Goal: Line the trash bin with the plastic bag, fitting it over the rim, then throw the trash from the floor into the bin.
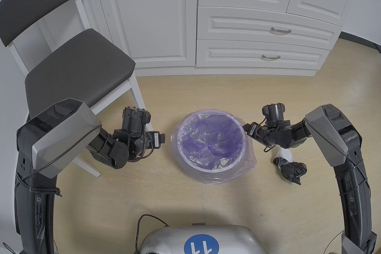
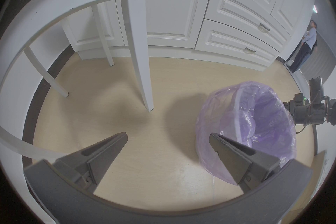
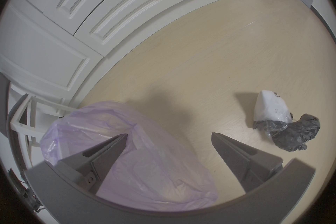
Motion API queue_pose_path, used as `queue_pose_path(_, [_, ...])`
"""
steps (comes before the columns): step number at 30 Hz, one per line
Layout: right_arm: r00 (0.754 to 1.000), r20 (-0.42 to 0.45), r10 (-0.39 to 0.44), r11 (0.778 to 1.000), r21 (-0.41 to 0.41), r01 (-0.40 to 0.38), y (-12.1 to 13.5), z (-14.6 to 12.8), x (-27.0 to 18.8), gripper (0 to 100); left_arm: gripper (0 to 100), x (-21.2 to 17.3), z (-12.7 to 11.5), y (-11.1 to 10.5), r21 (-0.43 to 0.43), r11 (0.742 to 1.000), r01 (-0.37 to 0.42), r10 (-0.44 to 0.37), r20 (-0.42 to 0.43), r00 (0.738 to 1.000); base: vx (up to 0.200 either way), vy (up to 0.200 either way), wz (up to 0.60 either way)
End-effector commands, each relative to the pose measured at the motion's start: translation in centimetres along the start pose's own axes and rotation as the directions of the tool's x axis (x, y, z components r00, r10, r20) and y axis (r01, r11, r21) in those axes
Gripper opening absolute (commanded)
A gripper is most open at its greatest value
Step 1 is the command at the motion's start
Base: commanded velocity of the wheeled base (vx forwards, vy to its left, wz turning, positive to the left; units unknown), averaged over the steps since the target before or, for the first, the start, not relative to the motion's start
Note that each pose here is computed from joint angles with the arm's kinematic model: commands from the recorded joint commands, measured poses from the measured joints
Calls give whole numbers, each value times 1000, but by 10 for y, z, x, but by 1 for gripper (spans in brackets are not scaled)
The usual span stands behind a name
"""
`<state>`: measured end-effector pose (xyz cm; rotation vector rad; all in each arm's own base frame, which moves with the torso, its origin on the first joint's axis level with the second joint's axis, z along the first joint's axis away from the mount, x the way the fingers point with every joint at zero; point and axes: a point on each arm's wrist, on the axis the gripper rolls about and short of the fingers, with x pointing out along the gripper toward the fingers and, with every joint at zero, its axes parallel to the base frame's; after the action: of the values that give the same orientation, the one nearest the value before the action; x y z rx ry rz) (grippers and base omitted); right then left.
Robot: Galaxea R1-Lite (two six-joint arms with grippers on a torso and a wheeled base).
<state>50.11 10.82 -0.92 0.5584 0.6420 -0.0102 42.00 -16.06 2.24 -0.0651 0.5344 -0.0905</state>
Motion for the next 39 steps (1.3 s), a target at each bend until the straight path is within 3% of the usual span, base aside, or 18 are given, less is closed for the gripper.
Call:
queue_pose_path(1, [1000,14,5,1000,5,-5,2,6,-5,100,100,-1,1,-1,0,1000,3,-3,3,1000,0,0,0])
queue_pose_path(9, [995,82,52,999,-5,-52,23,52,-73,100,100,-5,3,-1,-4,1000,8,-8,23,1000,0,0,0])
queue_pose_path(13, [998,25,63,991,-121,-60,27,59,-125,100,100,-21,9,-1,-1,1000,15,-15,27,1000,0,0,0])
queue_pose_path(17, [999,-8,43,961,-272,-44,22,49,-165,100,100,-46,18,0,3,1000,25,-25,43,999,0,0,0])
queue_pose_path(18, [999,-10,41,960,-277,-42,21,49,-166,100,100,-47,19,0,4,1000,25,-25,45,999,0,0,0])
queue_pose_path(19, [999,-14,33,939,-341,-35,16,46,-179,100,100,-61,27,1,0,999,34,-34,63,997,0,0,0])
queue_pose_path(23, [999,-13,-43,886,-462,33,-19,38,-194,100,100,-88,33,3,26,998,58,-59,74,995,0,0,0])
queue_pose_path(26, [994,7,-107,799,-595,90,-60,37,-190,100,100,-100,37,4,57,996,73,-79,106,991,0,0,0])
queue_pose_path(29, [990,19,-143,751,-649,121,-89,35,-169,100,100,-105,37,5,71,994,82,-91,144,985,0,0,0])
queue_pose_path(34, [987,15,-163,755,-641,135,-115,21,-124,100,100,-110,41,7,95,992,78,-96,205,974,0,0,0])
queue_pose_path(39, [982,-8,-190,763,-630,143,-130,18,-108,100,100,-116,45,8,97,992,78,-99,227,969,0,0,0])
